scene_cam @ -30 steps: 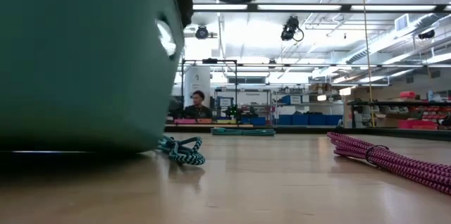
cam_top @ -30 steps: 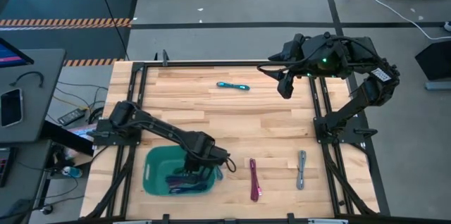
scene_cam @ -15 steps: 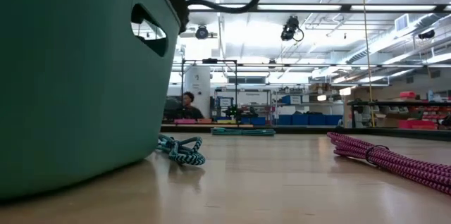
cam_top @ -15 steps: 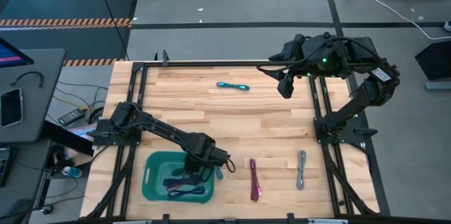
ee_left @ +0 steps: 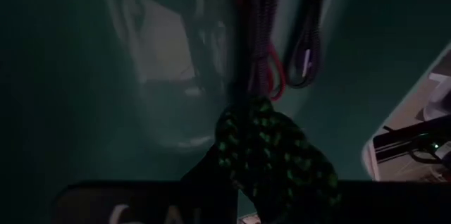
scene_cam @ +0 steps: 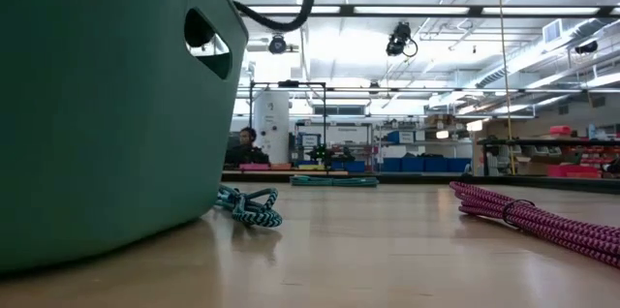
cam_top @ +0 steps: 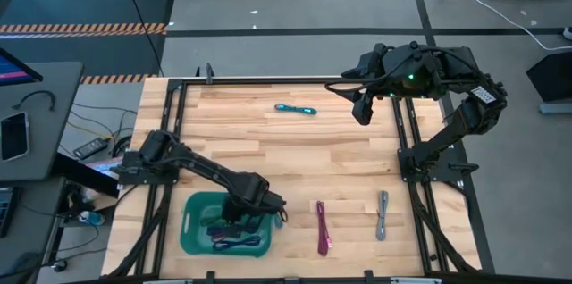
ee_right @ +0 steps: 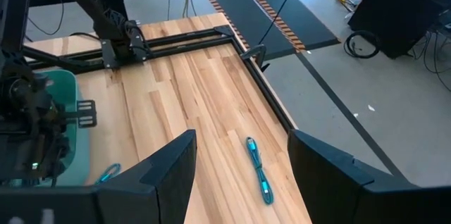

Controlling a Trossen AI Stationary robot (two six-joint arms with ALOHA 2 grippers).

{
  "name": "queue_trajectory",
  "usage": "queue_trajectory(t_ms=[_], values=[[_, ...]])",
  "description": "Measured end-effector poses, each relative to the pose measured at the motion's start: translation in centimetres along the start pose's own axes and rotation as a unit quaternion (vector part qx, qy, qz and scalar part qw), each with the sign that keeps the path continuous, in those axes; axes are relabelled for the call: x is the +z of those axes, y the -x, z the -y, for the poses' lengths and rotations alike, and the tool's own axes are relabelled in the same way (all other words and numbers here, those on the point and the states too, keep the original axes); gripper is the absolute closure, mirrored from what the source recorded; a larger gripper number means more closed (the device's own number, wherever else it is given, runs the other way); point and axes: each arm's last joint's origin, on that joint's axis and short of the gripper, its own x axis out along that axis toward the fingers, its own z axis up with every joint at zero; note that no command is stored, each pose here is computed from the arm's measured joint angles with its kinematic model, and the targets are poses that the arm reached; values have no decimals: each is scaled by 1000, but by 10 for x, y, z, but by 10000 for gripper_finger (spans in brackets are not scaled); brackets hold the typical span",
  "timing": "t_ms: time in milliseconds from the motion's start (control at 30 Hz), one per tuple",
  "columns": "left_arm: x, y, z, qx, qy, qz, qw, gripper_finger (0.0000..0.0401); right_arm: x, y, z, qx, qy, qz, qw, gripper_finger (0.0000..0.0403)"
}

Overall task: Pick and place USB-C Cables
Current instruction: Put the green charger cable into the green bin

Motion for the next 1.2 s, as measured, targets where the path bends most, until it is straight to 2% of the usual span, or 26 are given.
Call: queue_trajectory(t_ms=[300, 533, 633, 1033, 1200], values=[[10, -1, 6, -13, -19, 51, 998, 380, 0, 0, 0, -4, 0, 2, 1000, 174], [10, -1, 7, -14, -20, 55, 998, 380, 0, 0, 0, -4, -1, 2, 1000, 174], [11, -1, 6, 9, -19, 62, 998, 380, 0, 0, 0, -4, -1, 2, 1000, 174], [20, 16, -37, 105, 36, 102, 989, 380, 0, 0, 0, -4, -6, 2, 1000, 174], [22, 25, -60, 126, 64, 113, 983, 380, 0, 0, 0, -4, -13, -1, 1000, 174]])
